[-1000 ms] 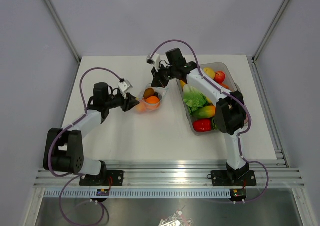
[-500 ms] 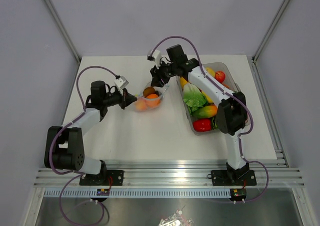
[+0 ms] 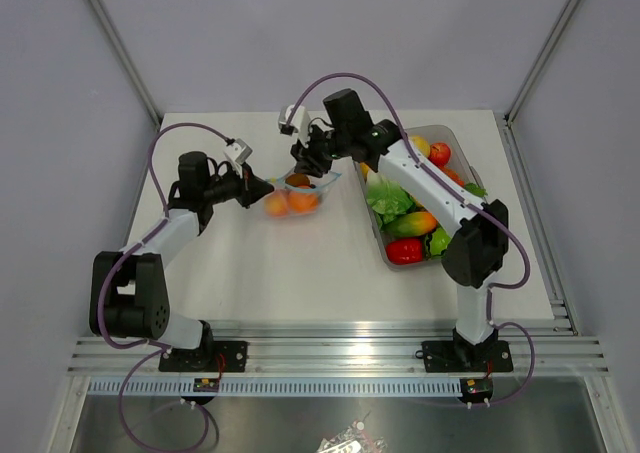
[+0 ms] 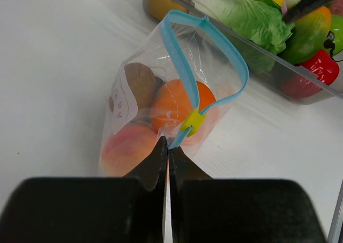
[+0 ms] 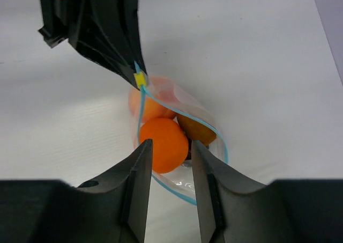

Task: Place the food in the zip-top bag and seal the zipper
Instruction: Zip the zipper food storage bag at the center of the board.

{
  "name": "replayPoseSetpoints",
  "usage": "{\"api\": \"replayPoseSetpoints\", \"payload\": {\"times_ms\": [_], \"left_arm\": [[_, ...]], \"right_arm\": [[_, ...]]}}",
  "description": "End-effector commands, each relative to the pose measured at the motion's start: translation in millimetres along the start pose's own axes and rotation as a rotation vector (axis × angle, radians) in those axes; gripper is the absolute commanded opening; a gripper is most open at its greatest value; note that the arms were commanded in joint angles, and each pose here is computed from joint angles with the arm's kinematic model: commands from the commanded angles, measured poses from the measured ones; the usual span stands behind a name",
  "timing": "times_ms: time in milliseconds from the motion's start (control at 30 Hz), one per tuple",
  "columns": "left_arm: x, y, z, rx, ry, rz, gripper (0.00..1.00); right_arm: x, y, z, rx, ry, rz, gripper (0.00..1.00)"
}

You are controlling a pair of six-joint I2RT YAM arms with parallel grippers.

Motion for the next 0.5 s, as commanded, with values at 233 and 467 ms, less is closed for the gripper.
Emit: {"api": "replayPoseSetpoints", "payload": {"times_ms": [233,467], "left_arm": [[15.1,-0.4,2.0,-0.005,-0.039,-0.039,0.00],[15.3,-0.2,2.2,-0.005,-0.036,-0.043,0.00]], "right_arm": [[9.8,28.5,-35.5,0.112,0.025,0.208,0.40],[6.4,41.8,-50.9,0.154,0.028,0.232,0.38]]}}
Point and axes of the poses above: each gripper's point midway between its finger pads, its own z axis back along the fingers, its own y axis along the line the jaws close on, x = y × z, the point moved 3 cm from there along z, back along the fingers, and after that the axes turned 6 degrees about -z, right-handed, at the moved point
